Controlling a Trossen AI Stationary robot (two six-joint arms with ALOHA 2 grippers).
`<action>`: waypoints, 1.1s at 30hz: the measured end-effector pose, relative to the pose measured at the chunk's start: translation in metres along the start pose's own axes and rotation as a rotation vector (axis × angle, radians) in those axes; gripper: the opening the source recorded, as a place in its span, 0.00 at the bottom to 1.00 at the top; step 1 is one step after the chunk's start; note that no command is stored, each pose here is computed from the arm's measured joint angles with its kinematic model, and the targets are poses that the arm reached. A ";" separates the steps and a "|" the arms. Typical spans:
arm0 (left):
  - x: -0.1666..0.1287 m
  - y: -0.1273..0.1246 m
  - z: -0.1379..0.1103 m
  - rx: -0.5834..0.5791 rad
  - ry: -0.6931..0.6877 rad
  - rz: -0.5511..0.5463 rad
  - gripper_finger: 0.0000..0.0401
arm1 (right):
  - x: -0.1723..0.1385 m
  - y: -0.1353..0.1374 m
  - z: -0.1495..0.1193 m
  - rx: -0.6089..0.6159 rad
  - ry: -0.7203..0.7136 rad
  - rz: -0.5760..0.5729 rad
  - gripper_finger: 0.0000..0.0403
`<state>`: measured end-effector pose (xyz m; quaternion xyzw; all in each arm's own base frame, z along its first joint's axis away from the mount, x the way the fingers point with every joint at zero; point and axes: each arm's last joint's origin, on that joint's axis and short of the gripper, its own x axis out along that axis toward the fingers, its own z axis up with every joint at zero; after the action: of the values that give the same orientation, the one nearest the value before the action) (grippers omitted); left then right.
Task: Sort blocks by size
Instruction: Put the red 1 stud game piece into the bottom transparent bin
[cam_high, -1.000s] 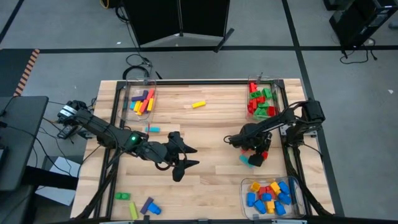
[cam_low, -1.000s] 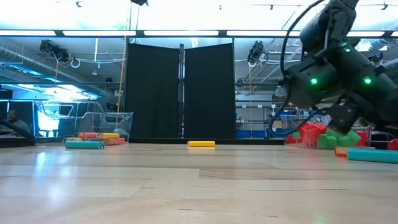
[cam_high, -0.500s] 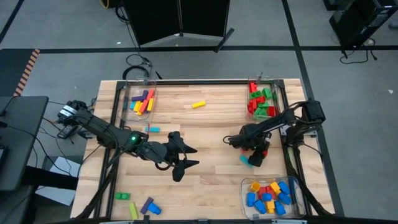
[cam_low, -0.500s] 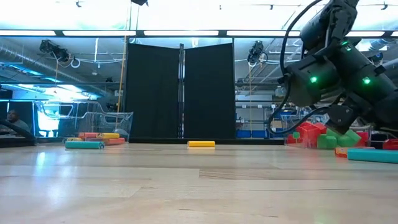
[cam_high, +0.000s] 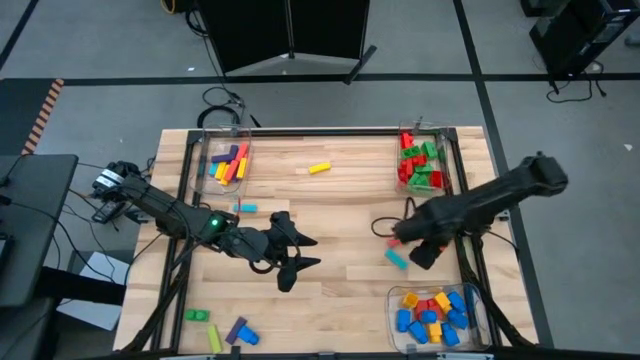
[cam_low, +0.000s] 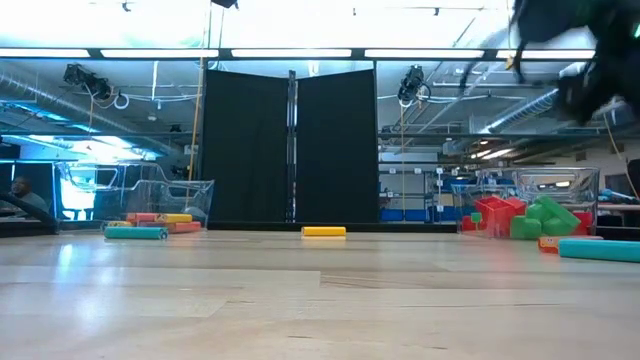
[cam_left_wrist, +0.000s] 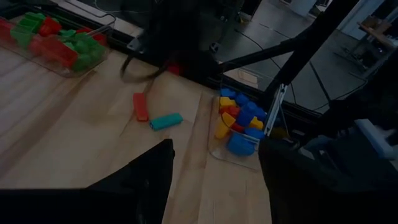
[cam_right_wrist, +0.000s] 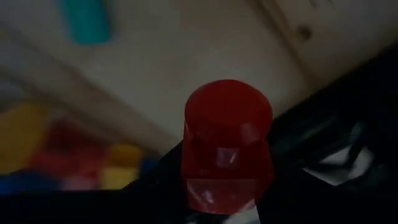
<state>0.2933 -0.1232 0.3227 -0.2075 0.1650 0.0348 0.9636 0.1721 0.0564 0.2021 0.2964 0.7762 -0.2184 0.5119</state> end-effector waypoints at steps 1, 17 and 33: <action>0.000 0.000 0.000 0.000 0.000 0.000 0.61 | -0.008 0.001 -0.009 0.039 -0.026 0.030 0.35; 0.000 0.000 0.000 0.038 -0.001 0.002 0.61 | -0.063 0.096 -0.123 0.346 -0.348 0.261 0.35; 0.000 0.000 0.000 0.103 0.010 -0.012 0.61 | -0.004 0.197 -0.112 0.343 -0.352 0.200 0.40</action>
<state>0.2933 -0.1231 0.3224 -0.1587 0.1703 0.0194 0.9723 0.2331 0.2708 0.2412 0.4116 0.5937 -0.3432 0.6003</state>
